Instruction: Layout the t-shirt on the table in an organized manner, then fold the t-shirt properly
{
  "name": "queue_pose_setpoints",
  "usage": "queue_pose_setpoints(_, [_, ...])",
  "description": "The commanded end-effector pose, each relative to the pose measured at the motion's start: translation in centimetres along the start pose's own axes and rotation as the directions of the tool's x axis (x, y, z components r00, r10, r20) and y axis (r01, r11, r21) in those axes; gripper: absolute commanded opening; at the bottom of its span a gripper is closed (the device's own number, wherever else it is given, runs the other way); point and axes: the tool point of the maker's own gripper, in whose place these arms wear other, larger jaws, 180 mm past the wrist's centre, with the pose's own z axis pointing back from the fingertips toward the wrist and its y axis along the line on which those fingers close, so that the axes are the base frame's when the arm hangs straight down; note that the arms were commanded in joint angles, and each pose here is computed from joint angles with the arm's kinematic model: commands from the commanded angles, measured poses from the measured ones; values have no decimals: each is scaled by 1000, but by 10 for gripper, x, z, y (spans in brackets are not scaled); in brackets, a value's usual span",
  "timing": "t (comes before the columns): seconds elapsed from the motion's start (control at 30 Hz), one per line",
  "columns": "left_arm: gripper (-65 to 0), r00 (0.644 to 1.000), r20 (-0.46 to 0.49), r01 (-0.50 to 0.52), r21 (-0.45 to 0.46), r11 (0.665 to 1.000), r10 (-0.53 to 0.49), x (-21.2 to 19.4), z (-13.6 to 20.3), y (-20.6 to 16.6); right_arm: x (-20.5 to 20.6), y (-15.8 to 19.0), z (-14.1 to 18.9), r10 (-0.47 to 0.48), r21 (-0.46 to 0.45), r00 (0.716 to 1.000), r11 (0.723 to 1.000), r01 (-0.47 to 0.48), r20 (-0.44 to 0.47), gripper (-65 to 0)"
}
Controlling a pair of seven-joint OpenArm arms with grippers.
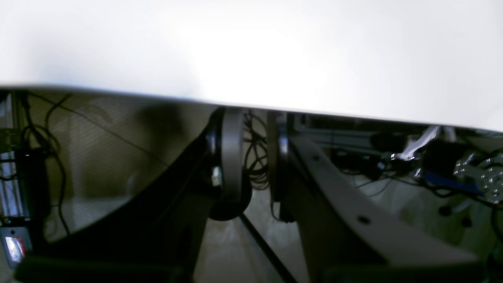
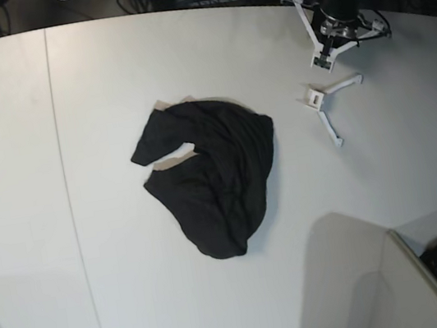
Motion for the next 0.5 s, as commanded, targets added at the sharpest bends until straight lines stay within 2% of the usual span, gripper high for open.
queue_pose_setpoints(0.0, [-650,1000,25,-6,6,1000,6,11,0,3,56,-25,-14,5,-60,980,998,7,200,-536])
queue_pose_setpoints(0.27, [-650,999,29,15,39,999,-16,48,-22,16,103,-27,-44,-29,-79,966,996,51,256,-536])
queue_pose_setpoints(0.47, [-650,998,53,31,16,999,-32,64,-27,8,122,-23,-52,-83,-39,952,994,99,293,-536])
